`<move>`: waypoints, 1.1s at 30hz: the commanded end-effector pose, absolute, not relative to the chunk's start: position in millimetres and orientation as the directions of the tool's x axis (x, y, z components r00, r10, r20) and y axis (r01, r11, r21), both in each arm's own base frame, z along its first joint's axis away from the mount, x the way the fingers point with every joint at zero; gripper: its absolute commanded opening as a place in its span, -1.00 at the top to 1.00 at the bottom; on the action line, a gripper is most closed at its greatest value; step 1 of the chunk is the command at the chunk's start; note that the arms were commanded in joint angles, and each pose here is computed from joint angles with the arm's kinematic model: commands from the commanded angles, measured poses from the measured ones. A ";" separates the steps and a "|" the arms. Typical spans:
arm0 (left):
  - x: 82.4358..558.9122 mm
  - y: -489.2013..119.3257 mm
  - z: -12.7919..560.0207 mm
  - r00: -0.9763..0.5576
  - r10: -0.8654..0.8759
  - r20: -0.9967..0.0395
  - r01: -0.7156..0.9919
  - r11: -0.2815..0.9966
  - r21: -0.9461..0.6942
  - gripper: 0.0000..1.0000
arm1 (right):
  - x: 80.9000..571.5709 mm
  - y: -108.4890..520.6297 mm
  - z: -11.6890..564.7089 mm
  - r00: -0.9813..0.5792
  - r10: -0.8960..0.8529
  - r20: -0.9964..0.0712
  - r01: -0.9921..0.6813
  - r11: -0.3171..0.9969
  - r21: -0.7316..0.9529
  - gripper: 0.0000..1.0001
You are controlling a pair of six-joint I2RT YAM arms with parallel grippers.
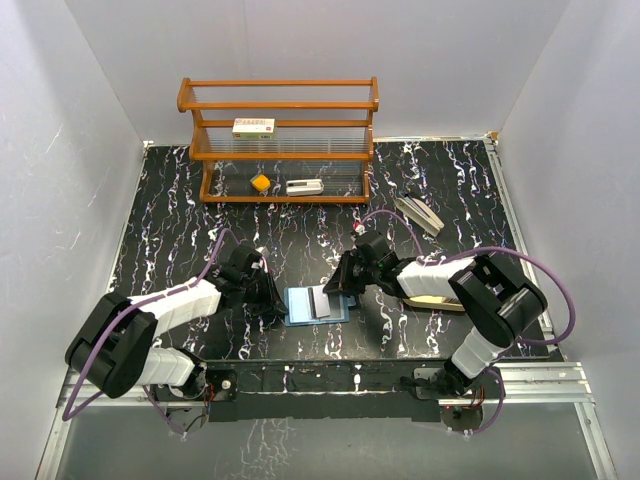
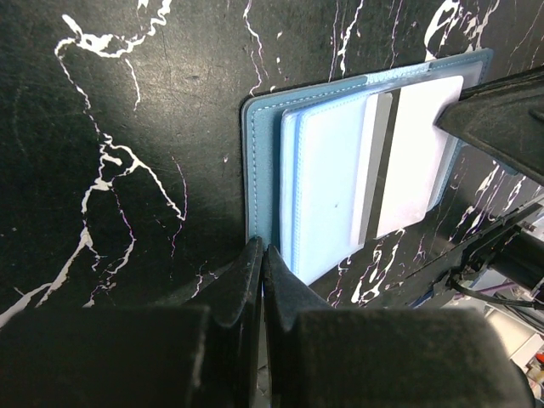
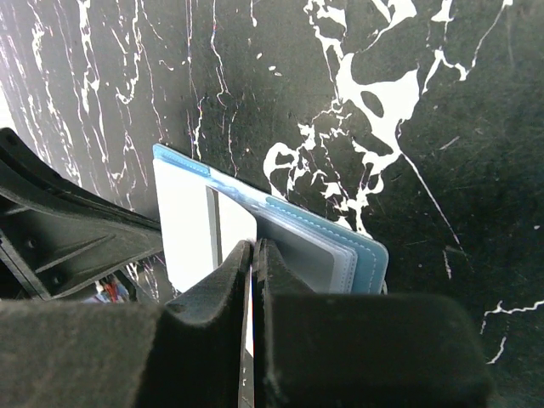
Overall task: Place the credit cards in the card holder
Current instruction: Insert the credit card into the card holder.
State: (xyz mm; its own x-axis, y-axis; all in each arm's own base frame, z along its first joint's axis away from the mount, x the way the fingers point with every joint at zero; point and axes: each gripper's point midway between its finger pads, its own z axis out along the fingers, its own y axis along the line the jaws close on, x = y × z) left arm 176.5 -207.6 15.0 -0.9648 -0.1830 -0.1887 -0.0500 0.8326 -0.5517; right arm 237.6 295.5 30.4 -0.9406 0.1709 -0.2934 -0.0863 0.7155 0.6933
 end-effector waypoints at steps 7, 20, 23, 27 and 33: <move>166.9 -204.0 4.8 -0.971 -0.191 -0.145 -0.084 0.837 -0.540 1.00 | 237.6 306.1 34.4 -0.931 0.236 -0.278 -0.043 0.687 0.726 0.79; 167.0 -205.7 6.0 -0.969 -0.197 -0.148 -0.083 0.829 -0.554 1.00 | 224.2 299.7 50.8 -0.932 0.203 -0.300 -0.047 0.753 0.656 0.32; 166.5 -206.2 5.1 -0.970 -0.195 -0.143 -0.084 0.827 -0.556 1.00 | 220.3 306.2 47.0 -0.937 0.188 -0.294 -0.050 0.761 0.647 0.31; 166.5 -206.6 6.3 -0.970 -0.194 -0.147 -0.081 0.825 -0.559 1.00 | 217.2 315.1 42.7 -0.942 0.170 -0.289 -0.058 0.766 0.640 0.31; 167.8 -206.9 7.3 -0.969 -0.195 -0.152 -0.078 0.824 -0.561 1.00 | 216.5 327.5 44.6 -0.943 0.145 -0.299 -0.088 0.758 0.646 0.30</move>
State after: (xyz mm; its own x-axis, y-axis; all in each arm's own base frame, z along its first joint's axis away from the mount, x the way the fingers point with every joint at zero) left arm 175.9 -211.8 15.5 -0.9638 -0.2037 -0.1721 -0.0676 0.8111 -0.5810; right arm 208.6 317.1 38.0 -0.9520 0.1430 -0.2707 -0.0689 0.7614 0.6446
